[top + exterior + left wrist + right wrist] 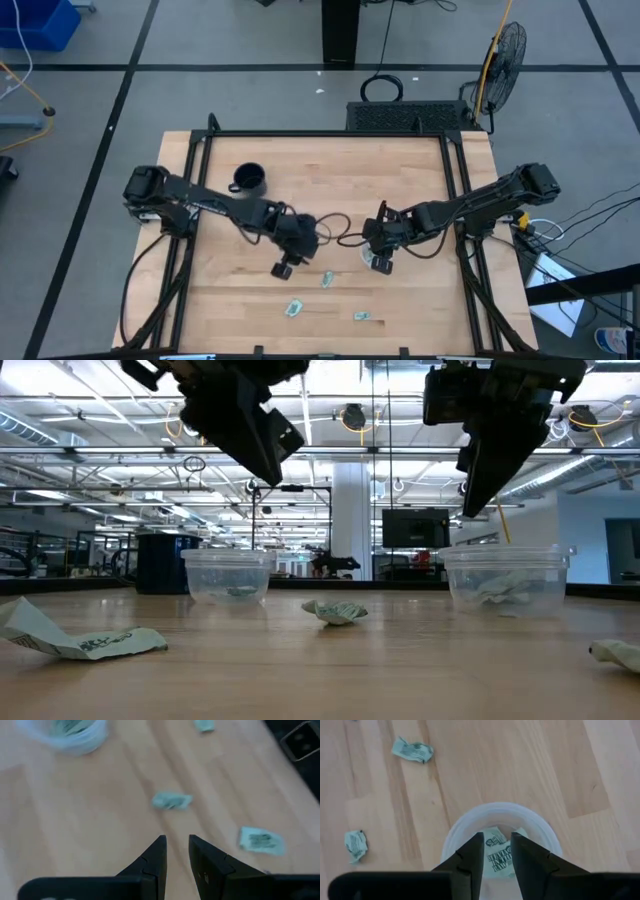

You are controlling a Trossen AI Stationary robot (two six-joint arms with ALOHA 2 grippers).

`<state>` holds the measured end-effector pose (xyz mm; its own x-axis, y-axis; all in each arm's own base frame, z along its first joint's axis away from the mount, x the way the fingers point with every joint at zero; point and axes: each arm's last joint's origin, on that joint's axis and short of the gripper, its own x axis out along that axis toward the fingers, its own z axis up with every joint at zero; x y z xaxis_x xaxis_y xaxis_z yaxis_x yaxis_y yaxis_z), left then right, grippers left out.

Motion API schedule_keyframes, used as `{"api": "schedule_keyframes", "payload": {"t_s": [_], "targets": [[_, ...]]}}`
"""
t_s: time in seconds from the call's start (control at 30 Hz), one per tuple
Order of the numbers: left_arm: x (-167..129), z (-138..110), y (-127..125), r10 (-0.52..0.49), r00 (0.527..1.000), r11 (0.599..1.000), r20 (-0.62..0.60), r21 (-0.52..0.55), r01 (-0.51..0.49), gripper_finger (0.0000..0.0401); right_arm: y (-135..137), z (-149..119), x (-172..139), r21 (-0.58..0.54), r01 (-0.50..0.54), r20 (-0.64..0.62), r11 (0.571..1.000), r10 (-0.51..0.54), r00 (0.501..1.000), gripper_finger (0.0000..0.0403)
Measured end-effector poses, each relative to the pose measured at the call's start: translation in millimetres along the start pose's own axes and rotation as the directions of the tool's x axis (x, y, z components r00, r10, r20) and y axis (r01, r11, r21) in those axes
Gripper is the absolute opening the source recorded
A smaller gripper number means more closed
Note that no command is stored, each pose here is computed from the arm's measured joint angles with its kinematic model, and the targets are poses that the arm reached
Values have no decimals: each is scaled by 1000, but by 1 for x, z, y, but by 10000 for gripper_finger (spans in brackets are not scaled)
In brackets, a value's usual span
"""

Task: Pick and place Stevia / Truvia into bins
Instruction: Put the green stevia packet into the left transparent container

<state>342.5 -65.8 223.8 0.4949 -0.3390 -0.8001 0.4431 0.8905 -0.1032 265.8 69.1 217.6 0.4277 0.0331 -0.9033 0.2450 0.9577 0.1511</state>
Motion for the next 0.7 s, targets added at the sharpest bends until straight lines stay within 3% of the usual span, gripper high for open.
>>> {"api": "schedule_keyframes", "payload": {"t_s": [0.2,0.4,0.7], "targets": [[15,2,-18,21,992,994,123,107,-34,88,1,2,0,11,-13,20,1000,13,1000,89],[33,-1,-16,51,979,999,197,-1,-51,88,1,2,0,11,-17,24,1000,16,1000,89],[82,-7,-5,55,974,997,220,46,-67,88,1,2,0,4,-15,20,1000,15,1000,89]]}}
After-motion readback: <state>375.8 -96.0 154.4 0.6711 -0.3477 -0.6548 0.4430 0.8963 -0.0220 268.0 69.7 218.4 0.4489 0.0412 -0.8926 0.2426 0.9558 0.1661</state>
